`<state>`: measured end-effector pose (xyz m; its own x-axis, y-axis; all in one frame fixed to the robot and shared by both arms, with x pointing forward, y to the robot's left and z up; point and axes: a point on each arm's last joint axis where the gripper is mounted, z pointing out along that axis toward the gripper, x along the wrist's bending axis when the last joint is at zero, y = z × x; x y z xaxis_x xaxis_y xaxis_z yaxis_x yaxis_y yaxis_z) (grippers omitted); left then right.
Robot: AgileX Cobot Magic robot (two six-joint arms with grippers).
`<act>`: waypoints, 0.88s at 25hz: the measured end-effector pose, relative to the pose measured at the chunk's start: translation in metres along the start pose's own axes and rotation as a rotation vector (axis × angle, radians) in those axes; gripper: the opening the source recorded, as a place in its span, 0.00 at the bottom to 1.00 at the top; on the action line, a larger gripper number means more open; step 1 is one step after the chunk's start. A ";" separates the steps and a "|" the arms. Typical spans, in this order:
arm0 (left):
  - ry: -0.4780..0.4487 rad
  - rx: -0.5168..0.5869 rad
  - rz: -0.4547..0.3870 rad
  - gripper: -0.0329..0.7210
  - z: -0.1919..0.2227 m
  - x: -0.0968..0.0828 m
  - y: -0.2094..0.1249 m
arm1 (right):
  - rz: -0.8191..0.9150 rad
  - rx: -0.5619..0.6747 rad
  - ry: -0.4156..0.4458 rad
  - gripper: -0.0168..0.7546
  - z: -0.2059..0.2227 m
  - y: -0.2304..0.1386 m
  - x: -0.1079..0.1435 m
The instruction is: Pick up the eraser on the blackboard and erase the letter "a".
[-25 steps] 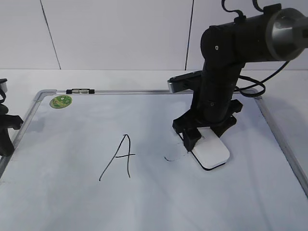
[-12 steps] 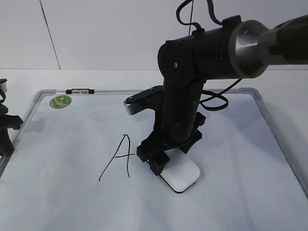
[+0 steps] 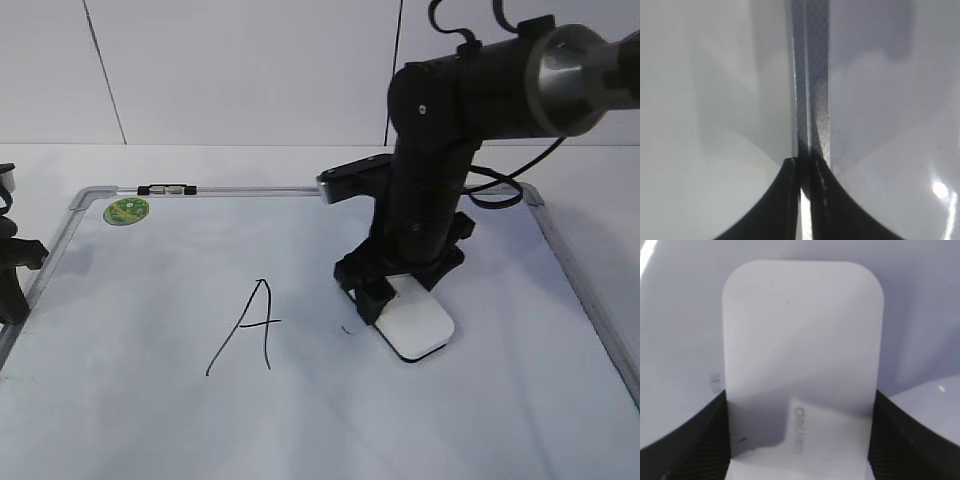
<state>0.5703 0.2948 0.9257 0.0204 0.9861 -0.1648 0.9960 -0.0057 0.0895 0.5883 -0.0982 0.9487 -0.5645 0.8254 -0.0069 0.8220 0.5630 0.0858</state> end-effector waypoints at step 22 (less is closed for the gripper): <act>0.000 -0.001 0.000 0.07 0.000 0.000 0.000 | -0.108 -0.011 0.010 0.74 0.003 -0.018 0.045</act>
<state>0.5704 0.2948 0.9257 0.0204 0.9862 -0.1645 0.9958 -0.0054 0.0909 0.5477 -0.0709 0.9443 -0.6507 0.7593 -0.0072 0.7553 0.6482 0.0965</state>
